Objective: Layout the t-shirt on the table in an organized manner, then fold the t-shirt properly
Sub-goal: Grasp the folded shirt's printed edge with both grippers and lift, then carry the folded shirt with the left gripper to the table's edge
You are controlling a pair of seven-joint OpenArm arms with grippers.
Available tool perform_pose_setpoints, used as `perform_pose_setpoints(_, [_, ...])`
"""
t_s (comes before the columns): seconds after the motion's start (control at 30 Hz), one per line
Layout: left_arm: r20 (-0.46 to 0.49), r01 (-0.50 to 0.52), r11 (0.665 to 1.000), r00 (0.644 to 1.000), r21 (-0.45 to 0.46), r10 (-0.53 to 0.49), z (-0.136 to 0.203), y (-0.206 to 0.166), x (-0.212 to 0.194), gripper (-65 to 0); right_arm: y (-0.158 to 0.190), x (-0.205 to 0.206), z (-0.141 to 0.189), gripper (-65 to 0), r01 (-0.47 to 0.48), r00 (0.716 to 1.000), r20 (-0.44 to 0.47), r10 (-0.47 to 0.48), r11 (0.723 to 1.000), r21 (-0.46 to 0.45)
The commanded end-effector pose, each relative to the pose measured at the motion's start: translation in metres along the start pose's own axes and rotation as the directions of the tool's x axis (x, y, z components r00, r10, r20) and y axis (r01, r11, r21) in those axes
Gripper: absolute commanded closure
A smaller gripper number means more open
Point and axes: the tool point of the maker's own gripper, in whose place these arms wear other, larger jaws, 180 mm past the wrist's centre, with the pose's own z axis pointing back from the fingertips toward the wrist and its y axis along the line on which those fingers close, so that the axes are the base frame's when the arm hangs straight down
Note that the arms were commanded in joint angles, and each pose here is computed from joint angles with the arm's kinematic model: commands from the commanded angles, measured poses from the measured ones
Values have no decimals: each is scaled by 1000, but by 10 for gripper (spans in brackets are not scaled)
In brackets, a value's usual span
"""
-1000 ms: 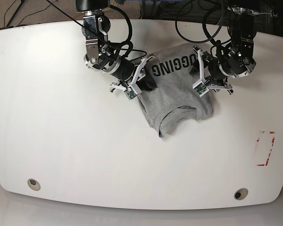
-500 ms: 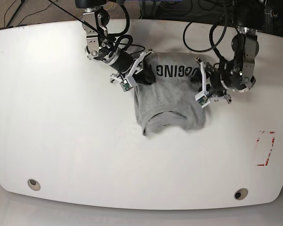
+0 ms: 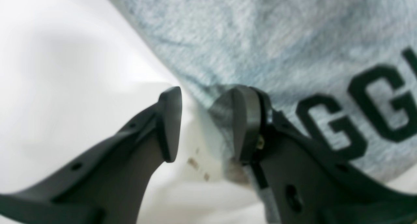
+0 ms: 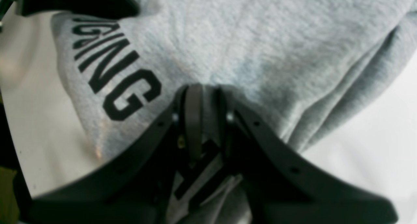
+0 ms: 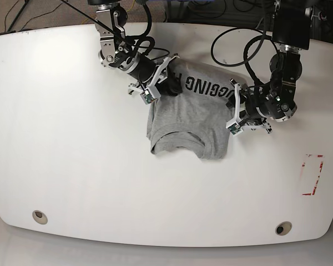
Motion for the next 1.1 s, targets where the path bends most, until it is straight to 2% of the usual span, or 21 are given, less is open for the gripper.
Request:
perform_pose_setpoints(0.0, [24,30,999,999,43,-31,14,11,9,-225,-3,25,0,-81,-33,998,60,34,999,-5])
perform_pose_setpoints(0.13, [36,59,996,997,64,-61,23,10,12,-225,-13,50,8,-86,-68,991,109,73,997,-41])
perform_pose_setpoints(0.33, [98,111,983,987,143,-126,52,16,38,-225,-19,83,24,-86,-155,980,111,165,984,-91])
perform_pose_setpoints(0.47, [159,96,976,979,193,-127,68,21,55,-225,-29,107,40,-86,-204,968,117,222,967,-152])
perform_pose_setpoints(0.67, [254,41,979,963,199,-92,68,11,84,-225,-47,135,71,-87,-243,949,137,284,935,-259])
perform_pose_setpoints(0.83, [394,46,984,912,173,-112,63,-14,125,-225,-75,132,93,-87,-252,948,103,301,909,-332])
perform_pose_setpoints(0.93, [472,6,987,878,158,-81,59,-35,144,-225,-87,130,102,-87,-263,947,82,311,896,-358])
perform_pose_setpoints(1.07, [583,-79,985,812,152,-25,61,-53,169,-225,-100,130,114,-87,-264,947,68,314,881,-394])
